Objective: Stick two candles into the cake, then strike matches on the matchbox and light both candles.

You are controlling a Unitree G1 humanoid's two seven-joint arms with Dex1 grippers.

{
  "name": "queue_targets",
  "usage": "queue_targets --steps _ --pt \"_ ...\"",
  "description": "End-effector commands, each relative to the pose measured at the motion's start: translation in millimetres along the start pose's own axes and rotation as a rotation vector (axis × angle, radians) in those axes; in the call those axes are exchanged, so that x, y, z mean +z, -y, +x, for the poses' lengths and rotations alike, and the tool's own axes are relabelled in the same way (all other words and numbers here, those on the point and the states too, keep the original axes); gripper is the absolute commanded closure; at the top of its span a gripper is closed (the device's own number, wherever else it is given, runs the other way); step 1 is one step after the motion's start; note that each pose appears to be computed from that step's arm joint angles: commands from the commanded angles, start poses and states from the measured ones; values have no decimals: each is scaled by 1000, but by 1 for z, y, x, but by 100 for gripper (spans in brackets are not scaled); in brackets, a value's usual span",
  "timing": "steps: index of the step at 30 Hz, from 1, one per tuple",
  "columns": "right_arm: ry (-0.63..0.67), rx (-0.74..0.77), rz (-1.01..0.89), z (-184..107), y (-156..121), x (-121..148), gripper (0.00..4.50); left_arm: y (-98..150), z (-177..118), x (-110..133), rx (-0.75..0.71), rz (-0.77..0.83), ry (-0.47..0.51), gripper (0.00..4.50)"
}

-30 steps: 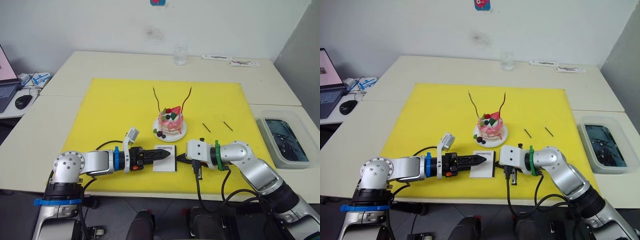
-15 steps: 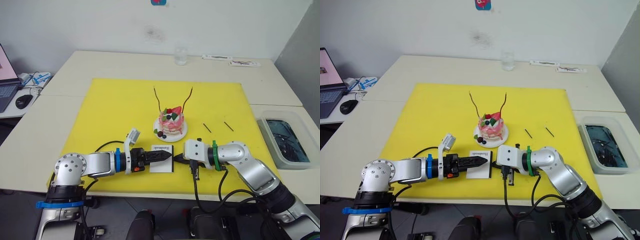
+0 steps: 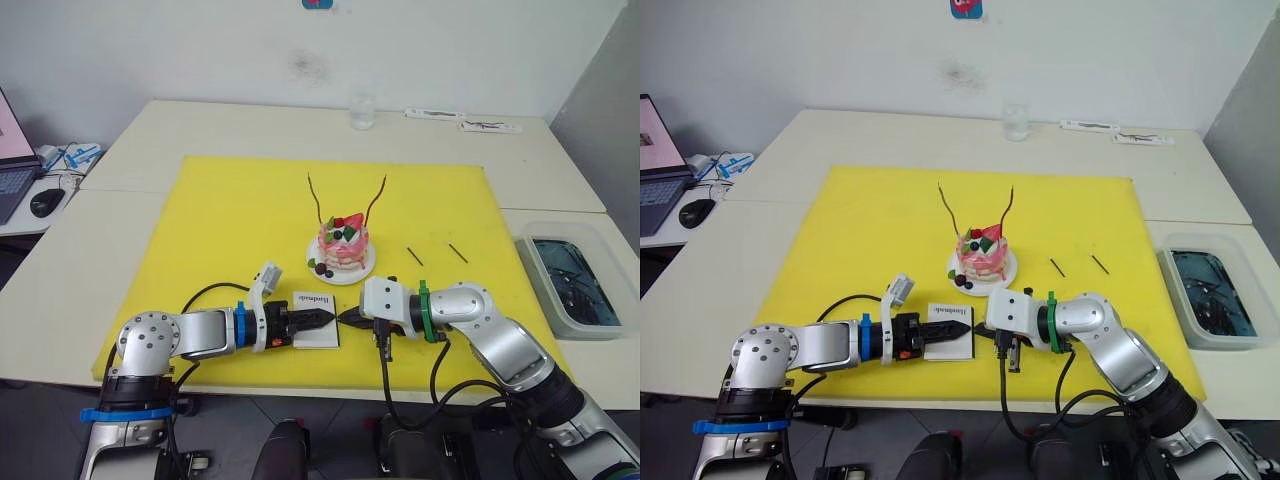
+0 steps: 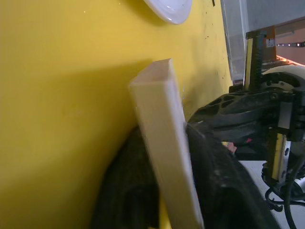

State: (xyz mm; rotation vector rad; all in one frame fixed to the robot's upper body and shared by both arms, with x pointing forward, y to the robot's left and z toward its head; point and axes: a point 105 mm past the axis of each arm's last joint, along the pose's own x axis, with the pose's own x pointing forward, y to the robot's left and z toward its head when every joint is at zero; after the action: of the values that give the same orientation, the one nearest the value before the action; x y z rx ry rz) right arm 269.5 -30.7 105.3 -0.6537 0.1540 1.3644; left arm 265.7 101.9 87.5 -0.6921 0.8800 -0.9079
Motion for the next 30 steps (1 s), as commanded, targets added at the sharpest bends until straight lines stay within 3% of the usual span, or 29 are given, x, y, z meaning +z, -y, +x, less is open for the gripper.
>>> queue_targets --steps 1,16,23,30 --pt "33 -7 -39 -3 2 14 450 -3 6 -15 4 -14 -54 436" --pt "30 -33 -48 -10 7 15 450 -6 -5 -12 12 6 -19 447" --pt "50 -107 -25 -30 16 21 450 7 -18 -10 -76 151 -7 447" --pt "65 -210 9 -58 27 25 450 24 -28 -7 -245 135 -4 447"
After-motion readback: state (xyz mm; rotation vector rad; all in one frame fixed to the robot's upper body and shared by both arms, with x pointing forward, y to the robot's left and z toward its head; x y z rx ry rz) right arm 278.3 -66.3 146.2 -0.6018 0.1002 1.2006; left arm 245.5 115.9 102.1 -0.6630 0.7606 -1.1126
